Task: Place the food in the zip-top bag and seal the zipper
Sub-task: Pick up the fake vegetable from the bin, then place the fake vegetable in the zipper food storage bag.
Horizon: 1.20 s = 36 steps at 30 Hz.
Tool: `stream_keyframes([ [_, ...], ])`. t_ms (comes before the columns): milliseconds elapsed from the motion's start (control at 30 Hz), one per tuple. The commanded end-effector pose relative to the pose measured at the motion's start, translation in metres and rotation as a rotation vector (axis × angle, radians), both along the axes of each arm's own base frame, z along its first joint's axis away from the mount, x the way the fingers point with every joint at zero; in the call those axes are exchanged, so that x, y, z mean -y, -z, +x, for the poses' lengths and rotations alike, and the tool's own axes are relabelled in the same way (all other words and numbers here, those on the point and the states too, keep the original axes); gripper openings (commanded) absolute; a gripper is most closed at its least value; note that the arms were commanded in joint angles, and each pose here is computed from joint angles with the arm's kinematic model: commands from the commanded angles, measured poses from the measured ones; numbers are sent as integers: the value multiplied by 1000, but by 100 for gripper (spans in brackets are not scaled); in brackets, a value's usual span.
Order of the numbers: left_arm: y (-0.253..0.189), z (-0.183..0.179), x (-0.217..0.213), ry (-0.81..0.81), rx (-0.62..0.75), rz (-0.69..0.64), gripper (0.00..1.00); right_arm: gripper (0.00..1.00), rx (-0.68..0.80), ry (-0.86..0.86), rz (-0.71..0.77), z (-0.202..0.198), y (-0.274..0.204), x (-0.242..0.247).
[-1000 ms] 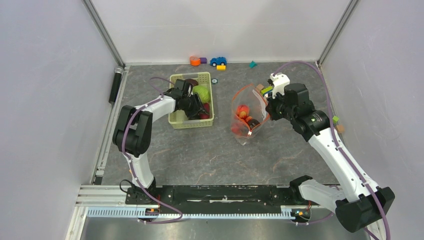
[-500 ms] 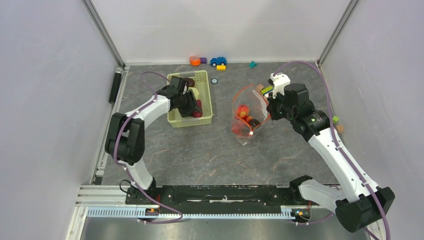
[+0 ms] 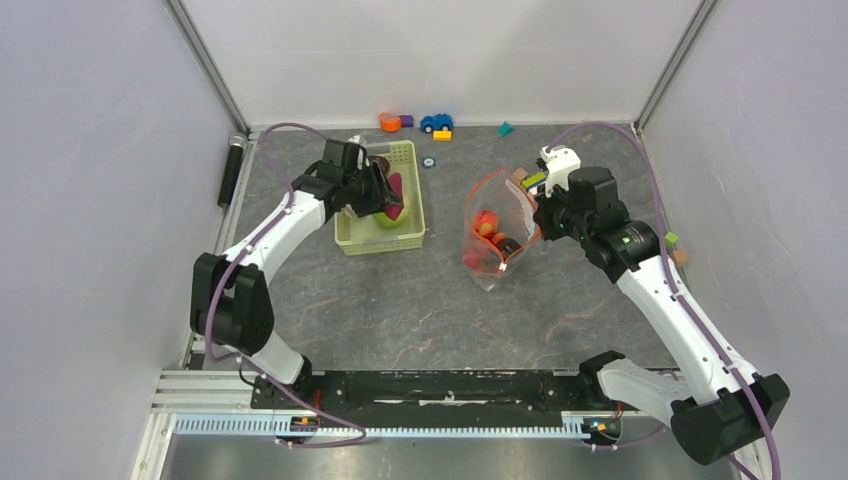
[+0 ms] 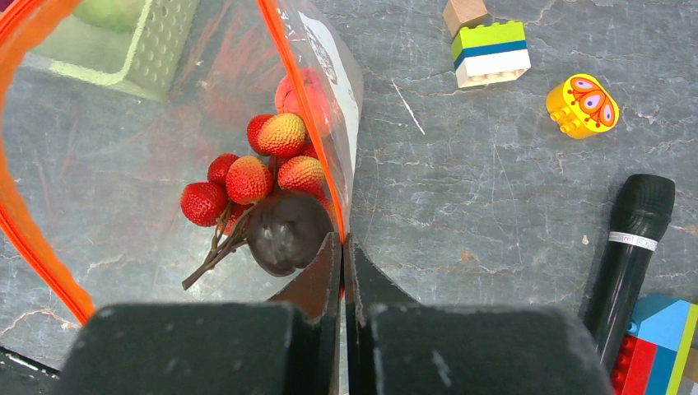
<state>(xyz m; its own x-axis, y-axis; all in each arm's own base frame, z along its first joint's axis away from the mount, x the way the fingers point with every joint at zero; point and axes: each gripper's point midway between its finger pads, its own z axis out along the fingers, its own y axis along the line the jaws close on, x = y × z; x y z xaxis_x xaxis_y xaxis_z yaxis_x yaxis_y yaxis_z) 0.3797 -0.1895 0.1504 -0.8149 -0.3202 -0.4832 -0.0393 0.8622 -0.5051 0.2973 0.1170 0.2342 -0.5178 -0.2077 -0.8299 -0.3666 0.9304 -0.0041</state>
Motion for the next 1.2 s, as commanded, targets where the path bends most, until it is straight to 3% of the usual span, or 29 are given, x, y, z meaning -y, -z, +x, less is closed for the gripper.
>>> stream_keyframes([
  [0, -71, 10, 16, 97, 214, -78, 20, 0, 51, 6, 6, 4, -14, 2],
  [200, -133, -6, 44, 230, 410, -110, 20, 0, 49, -3, 11, 4, -14, 0],
  [533, -219, -76, 116, 577, 761, -224, 22, 0, 49, -4, 10, 4, -14, 0],
  [833, -216, -126, 173, 824, 786, -309, 24, 0, 52, -5, 10, 3, -14, 0],
  [1167, -180, -114, 198, 777, 725, -252, 27, 0, 51, -4, 10, 3, -14, 0],
])
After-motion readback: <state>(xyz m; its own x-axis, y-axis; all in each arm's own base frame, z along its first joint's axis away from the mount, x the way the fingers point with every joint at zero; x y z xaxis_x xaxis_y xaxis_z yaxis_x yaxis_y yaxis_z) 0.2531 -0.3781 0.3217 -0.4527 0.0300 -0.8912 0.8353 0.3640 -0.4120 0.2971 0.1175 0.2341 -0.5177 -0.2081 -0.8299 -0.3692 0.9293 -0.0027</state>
